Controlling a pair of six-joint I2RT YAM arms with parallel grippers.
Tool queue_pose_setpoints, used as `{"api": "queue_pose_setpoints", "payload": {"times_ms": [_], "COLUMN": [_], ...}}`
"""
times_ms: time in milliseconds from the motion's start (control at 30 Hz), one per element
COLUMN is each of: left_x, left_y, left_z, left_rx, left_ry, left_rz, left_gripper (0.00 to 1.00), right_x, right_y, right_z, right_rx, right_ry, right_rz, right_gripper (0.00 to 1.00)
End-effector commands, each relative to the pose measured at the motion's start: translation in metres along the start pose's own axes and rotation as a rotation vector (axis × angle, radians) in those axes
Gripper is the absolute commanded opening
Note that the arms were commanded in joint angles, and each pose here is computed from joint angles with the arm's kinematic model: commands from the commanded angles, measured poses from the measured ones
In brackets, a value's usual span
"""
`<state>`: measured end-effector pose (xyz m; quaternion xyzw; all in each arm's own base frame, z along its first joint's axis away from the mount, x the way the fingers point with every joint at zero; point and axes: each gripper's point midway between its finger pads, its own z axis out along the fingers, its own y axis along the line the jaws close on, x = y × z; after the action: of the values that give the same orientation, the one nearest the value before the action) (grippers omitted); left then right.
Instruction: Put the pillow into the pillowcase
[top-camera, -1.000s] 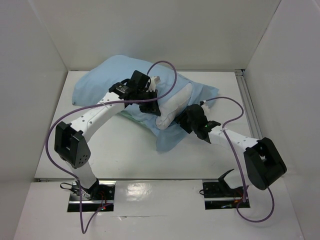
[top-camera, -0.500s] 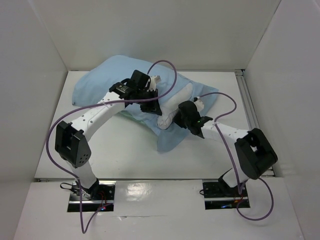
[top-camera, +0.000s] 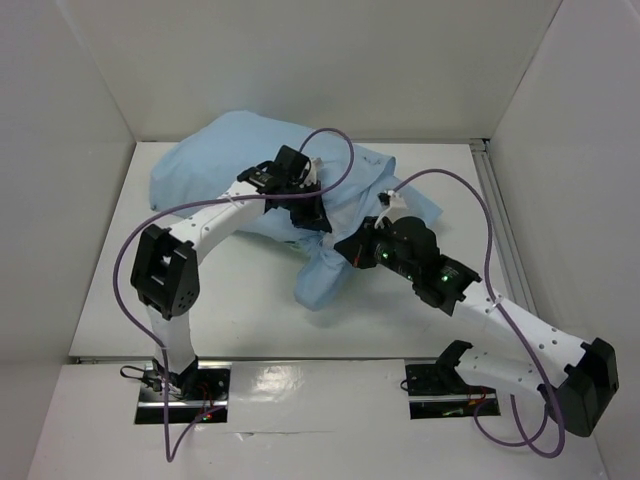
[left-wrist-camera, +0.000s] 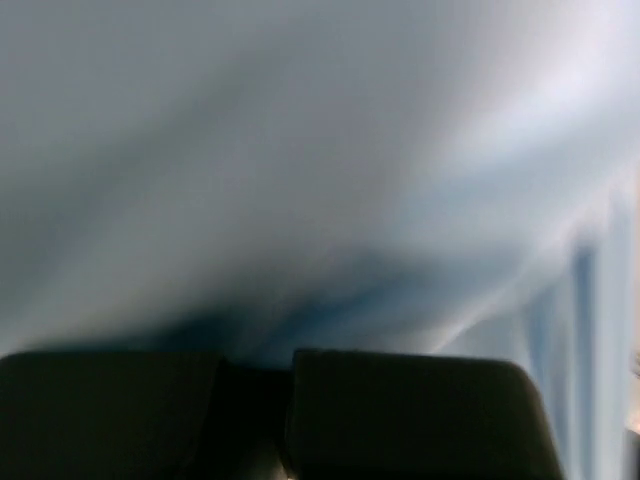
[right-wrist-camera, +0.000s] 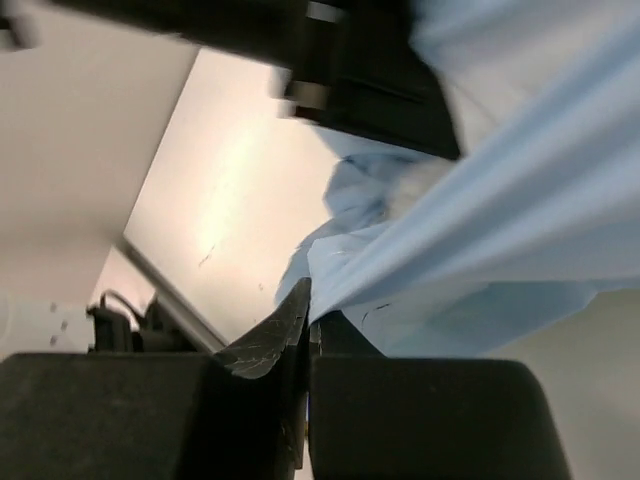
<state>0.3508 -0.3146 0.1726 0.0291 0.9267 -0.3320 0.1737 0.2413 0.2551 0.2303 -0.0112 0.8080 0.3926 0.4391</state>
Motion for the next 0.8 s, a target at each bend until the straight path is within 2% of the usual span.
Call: {"api": "queue_pose_setpoints", "payload": {"times_ms": [0,67,233,333,367,400,433,467,500,533,567,600,667,700,767], "left_x": [-0.061,-0.055,-0.045,-0.043,-0.044,-0.045,-0.042,-0.044,-0.044,-0.039,-0.036,-0.041,-0.035,-0.036,-0.032], "left_y": [-0.007,-0.002,0.002,-0.010,-0.029,-0.050,-0.048,-0.069,-0.078,-0.082,-0.088,-0.098,-0.092,-0.089,-0.076], "left_z": [0.013,0.026,0.036,0.033,0.021,0.001,0.001,-0.023,-0.035,-0.047,-0.058,-0.076,-0.090,-0.105,-0.113], "left_rx": [0.031,0.019,0.031,0.084,0.154,0.221,0.214,0.278,0.298,0.303,0.313,0.324,0.282,0.275,0.262], "left_ry": [-0.197,-0.170,-0.120,-0.097,-0.088,-0.080,-0.068,-0.082,-0.085,-0.066,-0.061,-0.089,-0.055,-0.070,-0.067], "left_rz": [0.003,-0.001,-0.010,-0.001,0.030,0.085,0.079,0.139,0.167,0.184,0.211,0.271,0.285,0.275,0.258], "left_gripper": [0.00,0.00,0.00,0.00,0.03,0.29,0.29,0.66,0.83,0.96,1.00,1.00,1.00,1.00,1.00], "right_x": [-0.021,-0.040,-0.082,-0.087,-0.085,-0.081,-0.077,-0.077,-0.069,-0.070,-0.066,-0.069,-0.071,-0.074,-0.074], "right_y": [0.096,0.126,0.161,0.142,0.130,0.105,0.088,0.073,0.053,0.044,0.032,0.014,0.001,0.001,0.004], "right_z": [-0.036,-0.053,-0.084,-0.069,-0.061,-0.049,-0.041,-0.037,-0.030,-0.023,-0.018,-0.008,0.001,0.008,0.013], "right_rx": [-0.364,-0.439,-0.526,-0.407,-0.344,-0.224,-0.147,-0.079,-0.008,0.029,0.064,0.119,0.125,0.117,0.094], "right_ry": [0.014,-0.042,-0.185,-0.203,-0.193,-0.181,-0.174,-0.178,-0.161,-0.161,-0.141,-0.135,-0.108,-0.108,-0.094], "right_rz": [-0.218,-0.274,-0.329,-0.318,-0.321,-0.311,-0.307,-0.267,-0.268,-0.257,-0.246,-0.237,-0.212,-0.207,-0.195], "right_gripper": [0.00,0.00,0.00,0.00,0.00,0.00,0.00,0.00,0.00,0.00,0.02,0.14,0.31,0.50,0.55]}}
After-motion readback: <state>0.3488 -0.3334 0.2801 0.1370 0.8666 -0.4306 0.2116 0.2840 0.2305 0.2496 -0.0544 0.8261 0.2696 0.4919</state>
